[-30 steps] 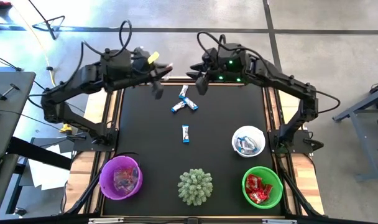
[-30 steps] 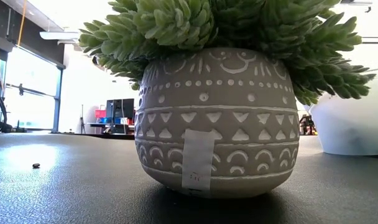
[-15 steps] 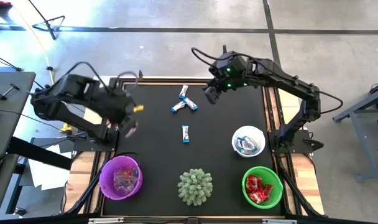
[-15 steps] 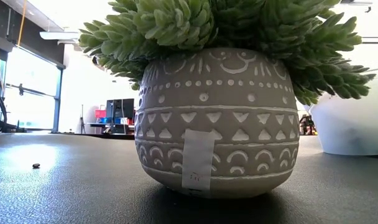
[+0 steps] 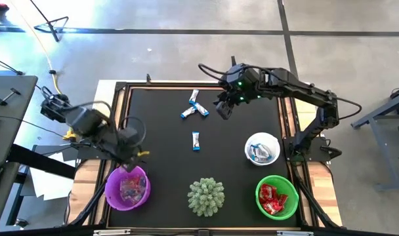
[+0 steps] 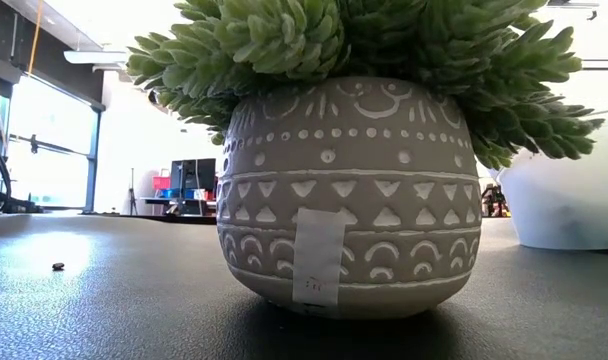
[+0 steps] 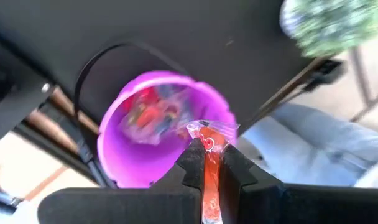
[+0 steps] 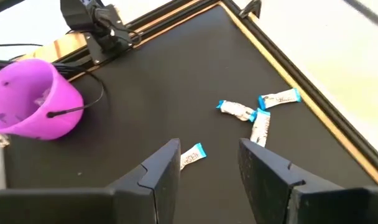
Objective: Sort candy
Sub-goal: Put the transparent candy wrapper into the purple bucket
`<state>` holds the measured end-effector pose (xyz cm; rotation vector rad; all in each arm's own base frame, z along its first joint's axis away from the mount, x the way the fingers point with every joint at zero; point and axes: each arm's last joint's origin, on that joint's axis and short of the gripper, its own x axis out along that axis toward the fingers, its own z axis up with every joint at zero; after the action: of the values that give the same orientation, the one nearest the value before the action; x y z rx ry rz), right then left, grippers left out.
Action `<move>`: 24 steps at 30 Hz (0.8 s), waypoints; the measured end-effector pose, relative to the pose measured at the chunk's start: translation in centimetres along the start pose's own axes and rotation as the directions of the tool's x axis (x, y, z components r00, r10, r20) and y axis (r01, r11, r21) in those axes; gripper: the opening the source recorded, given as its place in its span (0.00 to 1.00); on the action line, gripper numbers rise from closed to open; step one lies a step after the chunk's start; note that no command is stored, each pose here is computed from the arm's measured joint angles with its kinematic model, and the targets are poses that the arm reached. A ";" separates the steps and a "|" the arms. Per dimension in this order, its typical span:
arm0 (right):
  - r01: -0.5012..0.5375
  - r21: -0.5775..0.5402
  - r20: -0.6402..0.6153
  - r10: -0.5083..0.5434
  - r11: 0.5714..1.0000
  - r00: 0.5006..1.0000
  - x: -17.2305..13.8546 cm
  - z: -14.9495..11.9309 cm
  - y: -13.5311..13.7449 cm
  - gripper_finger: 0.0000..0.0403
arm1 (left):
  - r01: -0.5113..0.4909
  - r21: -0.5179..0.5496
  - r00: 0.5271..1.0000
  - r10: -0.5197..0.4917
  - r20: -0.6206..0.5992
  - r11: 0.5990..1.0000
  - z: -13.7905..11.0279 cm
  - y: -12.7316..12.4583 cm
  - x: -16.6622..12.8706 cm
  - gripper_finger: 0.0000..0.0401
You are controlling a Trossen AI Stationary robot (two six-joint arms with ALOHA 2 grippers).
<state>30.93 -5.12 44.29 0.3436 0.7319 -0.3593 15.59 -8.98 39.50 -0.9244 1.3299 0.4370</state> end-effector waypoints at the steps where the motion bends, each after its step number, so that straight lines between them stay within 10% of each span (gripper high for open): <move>1: 0.010 -0.005 0.004 -0.010 1.000 1.000 0.0 -0.1 0.2 0.39 | -0.020 -0.005 1.000 0.020 -0.010 1.000 -0.3 0.0 0.6 0.01; 15: 0.061 -0.074 -0.007 -0.061 0.995 0.998 -0.1 -0.9 1.4 0.39 | -0.060 -0.227 0.998 0.066 0.020 0.972 -3.5 -0.2 7.8 0.03; 24: 0.108 -0.033 0.013 -0.108 0.994 0.994 -0.1 -0.9 1.4 0.39 | -0.043 -0.086 0.999 0.042 -0.013 0.995 -3.6 -0.4 8.2 0.18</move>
<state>30.94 -3.50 44.04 0.2700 0.7462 -0.4504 15.54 -13.84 31.93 -0.9722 1.3517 0.5263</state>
